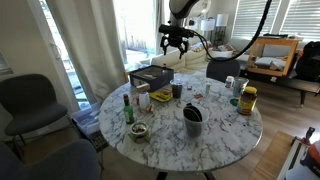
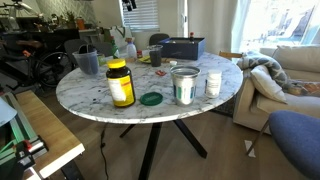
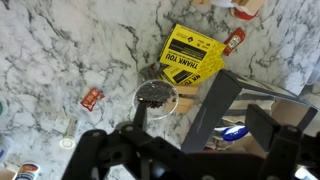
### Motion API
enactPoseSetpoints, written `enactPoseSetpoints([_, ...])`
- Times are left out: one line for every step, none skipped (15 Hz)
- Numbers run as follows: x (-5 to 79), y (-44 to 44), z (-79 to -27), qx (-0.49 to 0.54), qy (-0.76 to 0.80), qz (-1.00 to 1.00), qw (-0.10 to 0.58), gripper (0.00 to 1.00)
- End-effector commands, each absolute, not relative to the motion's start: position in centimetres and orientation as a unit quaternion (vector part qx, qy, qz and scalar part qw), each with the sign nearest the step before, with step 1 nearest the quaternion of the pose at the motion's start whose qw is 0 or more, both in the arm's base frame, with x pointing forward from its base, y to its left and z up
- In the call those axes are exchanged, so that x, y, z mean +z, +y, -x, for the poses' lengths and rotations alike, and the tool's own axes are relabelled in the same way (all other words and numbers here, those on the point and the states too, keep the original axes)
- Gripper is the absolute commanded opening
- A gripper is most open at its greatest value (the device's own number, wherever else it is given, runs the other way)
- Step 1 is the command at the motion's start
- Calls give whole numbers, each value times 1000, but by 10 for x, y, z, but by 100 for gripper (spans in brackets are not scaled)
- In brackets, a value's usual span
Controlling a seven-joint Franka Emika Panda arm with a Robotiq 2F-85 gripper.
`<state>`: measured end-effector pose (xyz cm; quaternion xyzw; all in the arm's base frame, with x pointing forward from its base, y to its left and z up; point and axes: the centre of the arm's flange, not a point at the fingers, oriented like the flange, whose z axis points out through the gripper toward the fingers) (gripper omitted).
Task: Move the silver cup to the left.
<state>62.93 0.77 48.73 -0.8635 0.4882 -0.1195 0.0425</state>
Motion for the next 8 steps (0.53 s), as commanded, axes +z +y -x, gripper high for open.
enactPoseSetpoints([488, 8, -630, -120, 488, 863, 43, 100])
enactPoseSetpoints([489, 8, -630, -120, 488, 863, 43, 100])
enactPoseSetpoints([485, 5, -637, -131, 514, 846, 48, 100])
enactPoseSetpoints([481, 2, -645, -137, 525, 838, 55, 100])
enactPoseSetpoints([475, -3, -659, -142, 533, 832, 67, 100])
enactPoseSetpoints([469, -8, -673, -136, 537, 829, 79, 100])
enactPoseSetpoints([460, -14, -687, -131, 544, 825, 84, 100])
enactPoseSetpoints([449, -19, -700, -125, 548, 822, 88, 100])
